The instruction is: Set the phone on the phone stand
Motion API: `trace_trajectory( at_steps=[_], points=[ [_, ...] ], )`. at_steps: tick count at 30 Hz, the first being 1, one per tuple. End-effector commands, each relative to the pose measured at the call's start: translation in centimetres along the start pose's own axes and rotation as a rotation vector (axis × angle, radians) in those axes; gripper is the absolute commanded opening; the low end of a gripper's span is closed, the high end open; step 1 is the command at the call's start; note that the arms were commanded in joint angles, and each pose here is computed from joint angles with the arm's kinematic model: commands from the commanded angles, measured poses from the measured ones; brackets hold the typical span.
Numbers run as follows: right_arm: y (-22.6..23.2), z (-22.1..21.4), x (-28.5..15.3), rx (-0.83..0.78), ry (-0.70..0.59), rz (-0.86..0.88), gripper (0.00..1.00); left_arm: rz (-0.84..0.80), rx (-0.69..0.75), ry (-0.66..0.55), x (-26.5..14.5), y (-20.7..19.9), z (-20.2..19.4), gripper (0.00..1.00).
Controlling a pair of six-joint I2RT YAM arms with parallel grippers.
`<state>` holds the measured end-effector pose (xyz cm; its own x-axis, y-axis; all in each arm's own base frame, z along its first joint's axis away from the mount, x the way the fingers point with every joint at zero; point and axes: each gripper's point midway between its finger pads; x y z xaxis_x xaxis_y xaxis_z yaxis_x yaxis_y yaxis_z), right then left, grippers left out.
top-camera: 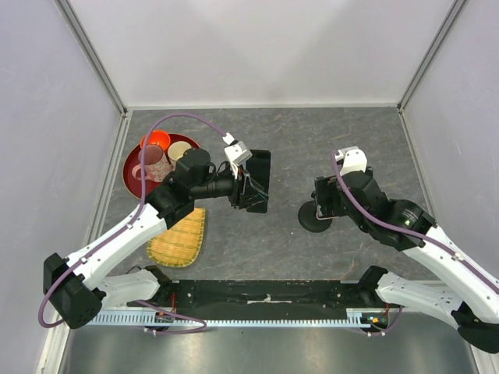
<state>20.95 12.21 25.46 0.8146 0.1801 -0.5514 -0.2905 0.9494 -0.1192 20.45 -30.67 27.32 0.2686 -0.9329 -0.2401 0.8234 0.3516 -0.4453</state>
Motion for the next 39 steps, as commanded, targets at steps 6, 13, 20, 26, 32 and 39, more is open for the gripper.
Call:
trace_trajectory(
  at_steps=[6,13,20,26,32,39],
  points=[
    [-2.5,1.5,0.0,0.063,-0.062,-0.159,0.98,-0.038,0.024,-0.036,-0.3,-1.2,1.2,0.45],
    [-1.9,0.8,1.4,0.072,-0.050,-0.163,0.96,-0.037,0.029,-0.043,-0.5,-1.3,1.3,0.45],
    [-1.2,0.7,3.1,0.080,-0.060,-0.175,0.89,-0.032,0.027,-0.037,-0.4,-1.1,1.2,0.45],
    [-1.3,0.8,3.4,0.079,-0.073,-0.188,0.67,-0.027,0.032,-0.043,-0.4,-1.1,1.3,0.45],
    [-0.6,2.5,4.0,0.104,-0.152,-0.156,0.00,-0.032,0.033,-0.042,-0.5,-1.2,1.3,0.45],
    [0.2,7.2,4.8,0.123,-0.300,-0.155,0.00,-0.012,0.036,-0.052,-0.6,-1.0,1.5,0.45]
  ],
)
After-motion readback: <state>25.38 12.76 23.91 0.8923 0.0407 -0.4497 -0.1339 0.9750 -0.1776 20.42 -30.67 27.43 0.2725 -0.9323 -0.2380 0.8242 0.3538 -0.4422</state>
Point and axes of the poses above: each gripper's point midway between its finger pads, its own x axis out along the fingers, its own y axis along the line the jaws close on, z = x × y, and after that the axes turned 9 degrees about -x, right-handed
